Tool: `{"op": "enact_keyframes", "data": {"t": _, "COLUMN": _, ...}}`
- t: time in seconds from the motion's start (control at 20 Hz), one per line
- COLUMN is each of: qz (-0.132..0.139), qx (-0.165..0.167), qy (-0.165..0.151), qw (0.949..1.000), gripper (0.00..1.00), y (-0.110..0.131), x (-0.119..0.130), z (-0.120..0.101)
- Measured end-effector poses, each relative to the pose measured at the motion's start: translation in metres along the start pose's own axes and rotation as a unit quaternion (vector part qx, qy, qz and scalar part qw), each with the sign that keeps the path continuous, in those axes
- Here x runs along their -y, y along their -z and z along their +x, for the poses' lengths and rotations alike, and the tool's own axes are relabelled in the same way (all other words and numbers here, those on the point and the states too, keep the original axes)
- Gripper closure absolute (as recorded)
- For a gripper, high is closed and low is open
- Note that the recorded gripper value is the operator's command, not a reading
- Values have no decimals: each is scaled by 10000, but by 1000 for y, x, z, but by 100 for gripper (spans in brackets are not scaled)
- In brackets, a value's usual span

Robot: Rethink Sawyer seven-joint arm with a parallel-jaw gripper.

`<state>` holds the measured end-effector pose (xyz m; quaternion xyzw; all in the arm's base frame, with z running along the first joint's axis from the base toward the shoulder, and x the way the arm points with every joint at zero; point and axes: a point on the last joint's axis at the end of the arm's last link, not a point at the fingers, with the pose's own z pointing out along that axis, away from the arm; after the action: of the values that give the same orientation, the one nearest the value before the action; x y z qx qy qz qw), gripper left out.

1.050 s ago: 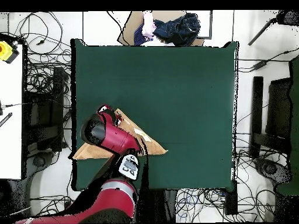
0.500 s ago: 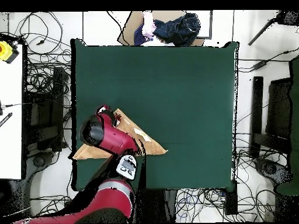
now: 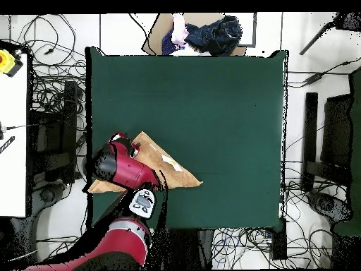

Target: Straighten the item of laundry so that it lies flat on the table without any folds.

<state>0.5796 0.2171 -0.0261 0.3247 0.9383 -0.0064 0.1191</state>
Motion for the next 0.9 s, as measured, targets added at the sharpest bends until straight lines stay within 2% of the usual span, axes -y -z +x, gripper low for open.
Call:
{"op": "enact_keyframes", "data": {"t": 0.2, "qz": 52, "qx": 37, "qy": 23, "qw": 10000, "gripper": 0, "y": 0, "x": 2, "z": 2}}
{"op": "enact_keyframes", "data": {"t": 0.9, "qz": 253, "qx": 210, "qy": 5, "qw": 9995, "gripper": 0, "y": 8, "x": 19, "z": -15}}
